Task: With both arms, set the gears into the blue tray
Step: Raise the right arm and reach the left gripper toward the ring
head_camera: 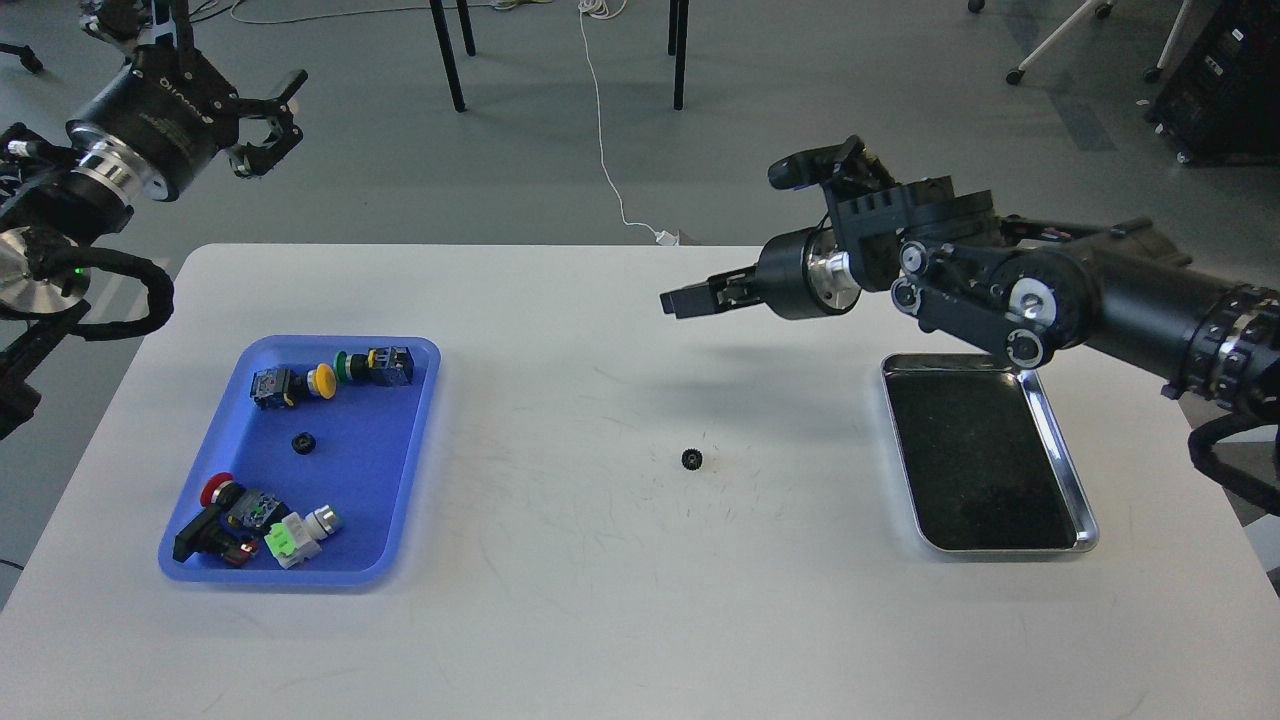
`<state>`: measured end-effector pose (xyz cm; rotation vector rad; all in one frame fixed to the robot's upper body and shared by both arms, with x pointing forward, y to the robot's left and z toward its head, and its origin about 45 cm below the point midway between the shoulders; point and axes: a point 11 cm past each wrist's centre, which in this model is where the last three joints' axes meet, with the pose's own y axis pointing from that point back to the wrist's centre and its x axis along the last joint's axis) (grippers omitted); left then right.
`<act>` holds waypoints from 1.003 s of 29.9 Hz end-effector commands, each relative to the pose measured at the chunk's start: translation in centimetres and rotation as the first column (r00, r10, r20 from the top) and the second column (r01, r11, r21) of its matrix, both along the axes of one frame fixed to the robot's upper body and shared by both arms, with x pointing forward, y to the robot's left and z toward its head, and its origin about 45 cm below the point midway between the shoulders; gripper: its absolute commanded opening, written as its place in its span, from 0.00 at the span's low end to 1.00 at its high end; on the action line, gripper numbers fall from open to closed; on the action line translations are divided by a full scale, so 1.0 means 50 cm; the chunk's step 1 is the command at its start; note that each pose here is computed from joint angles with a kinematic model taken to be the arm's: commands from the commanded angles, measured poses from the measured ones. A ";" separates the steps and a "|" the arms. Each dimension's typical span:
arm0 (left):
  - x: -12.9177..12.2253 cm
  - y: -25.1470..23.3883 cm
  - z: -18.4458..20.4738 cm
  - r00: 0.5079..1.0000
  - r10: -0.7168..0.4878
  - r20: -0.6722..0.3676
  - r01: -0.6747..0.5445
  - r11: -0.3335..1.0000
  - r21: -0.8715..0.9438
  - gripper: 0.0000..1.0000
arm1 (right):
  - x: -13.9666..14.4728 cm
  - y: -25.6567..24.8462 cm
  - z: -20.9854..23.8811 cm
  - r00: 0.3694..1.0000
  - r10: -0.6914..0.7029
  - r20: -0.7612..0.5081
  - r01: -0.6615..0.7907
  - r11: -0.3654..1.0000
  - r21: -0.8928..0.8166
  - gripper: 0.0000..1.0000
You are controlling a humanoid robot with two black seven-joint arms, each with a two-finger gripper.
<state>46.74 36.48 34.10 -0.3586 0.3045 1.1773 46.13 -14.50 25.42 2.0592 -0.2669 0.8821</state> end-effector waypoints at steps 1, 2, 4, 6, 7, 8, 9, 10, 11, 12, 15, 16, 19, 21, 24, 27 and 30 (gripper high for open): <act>0.015 -0.039 0.046 0.997 -0.070 0.043 0.064 0.991 0.117 0.98 | 0.040 -0.115 0.096 0.981 -0.193 -0.008 0.191 0.961 0.201 0.90; 0.015 -0.039 0.046 0.997 -0.070 0.044 0.065 0.991 0.118 0.98 | 0.040 -0.115 0.097 0.981 -0.194 -0.008 0.192 0.961 0.201 0.90; 0.015 -0.147 0.062 0.970 -0.224 0.100 0.188 0.942 0.279 0.97 | 0.054 -0.235 0.162 0.938 -0.345 -0.027 0.333 0.878 0.345 0.90; -0.001 -0.217 0.064 0.934 -0.334 0.127 0.258 0.876 0.407 0.97 | 0.045 -0.322 0.177 0.897 -0.438 -0.068 0.424 0.803 0.418 0.91; -0.009 -0.242 0.061 0.918 -0.375 0.131 0.280 0.844 0.457 0.97 | 0.038 -0.355 0.178 0.878 -0.470 -0.093 0.459 0.767 0.448 0.91; -0.019 -0.273 0.060 0.897 -0.421 0.137 0.304 0.811 0.500 0.97 | 0.029 -0.380 0.183 0.861 -0.493 -0.125 0.485 0.724 0.491 0.91; -0.029 -0.302 0.054 0.877 -0.461 0.137 0.328 0.781 0.531 0.97 | 0.019 -0.405 0.186 0.845 -0.513 -0.153 0.510 0.683 0.523 0.91; -0.040 -0.337 0.049 0.852 -0.504 0.139 0.352 0.749 0.562 0.96 | 0.006 -0.435 0.183 0.822 -0.536 -0.192 0.542 0.633 0.553 0.92; -0.050 -0.368 0.045 0.828 -0.542 0.142 0.369 0.719 0.588 0.95 | -0.006 -0.459 0.175 0.800 -0.552 -0.233 0.571 0.585 0.576 0.93; -0.057 -0.391 0.039 0.811 -0.567 0.143 0.376 0.693 0.615 0.94 | -0.015 -0.480 0.168 0.779 -0.567 -0.266 0.597 0.543 0.591 0.94; -0.081 -0.469 0.008 0.745 -0.654 0.134 0.377 0.578 0.724 0.94 | -0.045 -0.542 0.140 0.707 -0.602 -0.370 0.671 0.408 0.619 0.96; -0.090 -0.492 -0.003 0.720 -0.682 0.132 0.360 0.529 0.769 0.94 | -0.056 -0.563 0.133 0.682 -0.610 -0.404 0.691 0.358 0.627 0.96; -0.116 -0.540 -0.039 0.653 -0.748 0.119 0.284 0.387 0.877 0.94 | -0.081 -0.605 0.109 0.613 -0.605 -0.508 0.737 0.208 0.643 0.96; -0.134 -0.571 -0.070 0.609 -0.787 0.098 0.223 0.288 0.931 0.94 | -0.099 -0.626 0.091 0.571 -0.584 -0.576 0.759 0.110 0.642 0.96; -0.160 -0.605 -0.139 0.555 -0.832 0.020 0.110 0.097 0.989 0.94 | -0.130 -0.649 0.057 0.525 -0.553 -0.647 0.782 0.013 0.624 0.97; -0.189 -0.611 -0.225 0.507 -0.861 -0.033 -0.078 -0.084 0.993 0.94 | -0.159 -0.662 0.025 0.522 -0.528 -0.670 0.784 -0.012 0.621 0.97; -0.239 -0.624 -0.307 0.395 -0.918 -0.049 -0.281 -0.171 0.944 0.92 | -0.178 -0.672 0.003 0.511 -0.529 -0.677 0.784 -0.034 0.619 0.97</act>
